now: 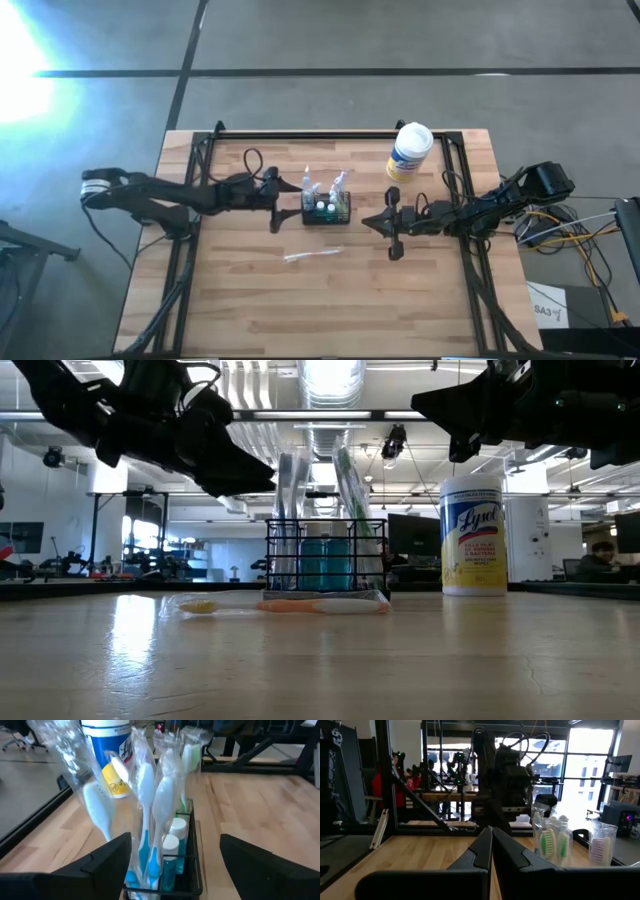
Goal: Pick & Place toothbrushing station
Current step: Put the orange toothbrush into the black wire organizer
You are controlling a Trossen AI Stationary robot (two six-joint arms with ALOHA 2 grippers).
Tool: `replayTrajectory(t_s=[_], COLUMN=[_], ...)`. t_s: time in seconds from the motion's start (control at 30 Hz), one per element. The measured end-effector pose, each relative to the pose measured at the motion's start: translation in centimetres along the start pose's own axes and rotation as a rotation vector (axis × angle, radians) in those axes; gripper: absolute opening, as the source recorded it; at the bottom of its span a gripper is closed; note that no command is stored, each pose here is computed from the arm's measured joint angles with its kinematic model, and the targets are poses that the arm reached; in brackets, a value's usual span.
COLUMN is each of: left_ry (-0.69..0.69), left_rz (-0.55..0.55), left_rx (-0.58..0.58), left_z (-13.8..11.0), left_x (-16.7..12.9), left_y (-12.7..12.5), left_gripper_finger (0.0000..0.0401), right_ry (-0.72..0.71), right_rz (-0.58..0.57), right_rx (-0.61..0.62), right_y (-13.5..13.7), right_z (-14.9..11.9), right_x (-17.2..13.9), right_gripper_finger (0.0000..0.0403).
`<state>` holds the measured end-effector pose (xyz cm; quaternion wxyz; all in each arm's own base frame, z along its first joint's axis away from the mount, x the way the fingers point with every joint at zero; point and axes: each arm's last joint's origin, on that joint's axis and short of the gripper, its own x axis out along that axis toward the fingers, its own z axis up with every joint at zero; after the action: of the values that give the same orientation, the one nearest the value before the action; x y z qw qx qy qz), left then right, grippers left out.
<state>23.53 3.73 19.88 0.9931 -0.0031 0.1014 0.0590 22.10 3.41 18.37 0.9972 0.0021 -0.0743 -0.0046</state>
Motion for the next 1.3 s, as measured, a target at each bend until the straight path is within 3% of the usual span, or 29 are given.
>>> replayTrajectory(t_s=[0.47,0.67,0.83,0.97,1.07,1.17,1.3], left_ry=[-0.045,-0.215,-0.313,-0.344,-0.351,-0.353,-0.361], left_rz=[-0.038,-0.147,-0.153,-0.177,-0.273,-0.361,-0.376], left_rx=[0.036,0.068,0.058,0.006,0.03,0.06,0.049], left_z=[2.5,3.2,1.1,0.0,-0.7,-1.5,-2.9], left_x=[-4.4,-8.0,-10.4,-11.3,-11.8,-12.1,-12.4], left_y=[-0.3,-0.7,-0.9,-1.0,-1.3,-1.6,-1.6], left_gripper_finger=[0.0305,0.0293,0.022,0.011,0.0023,0.0014,0.0005], right_ry=[0.0,0.003,0.013,0.014,0.013,0.003,-0.021], right_rz=[0.0,0.0,0.0,0.0,0.0,-0.001,0.0], right_rx=[0.016,0.02,0.018,0.019,0.022,0.053,0.134], right_y=[0.0,0.0,0.0,0.0,0.0,0.0,0.2], right_z=[0.0,0.0,-0.1,-0.1,-0.1,0.1,0.8], right_x=[0.0,0.0,0.0,0.0,0.0,0.2,0.9], right_gripper_finger=[0.0008,0.0008,0.0008,0.0008,0.0008,0.0008,0.0008])
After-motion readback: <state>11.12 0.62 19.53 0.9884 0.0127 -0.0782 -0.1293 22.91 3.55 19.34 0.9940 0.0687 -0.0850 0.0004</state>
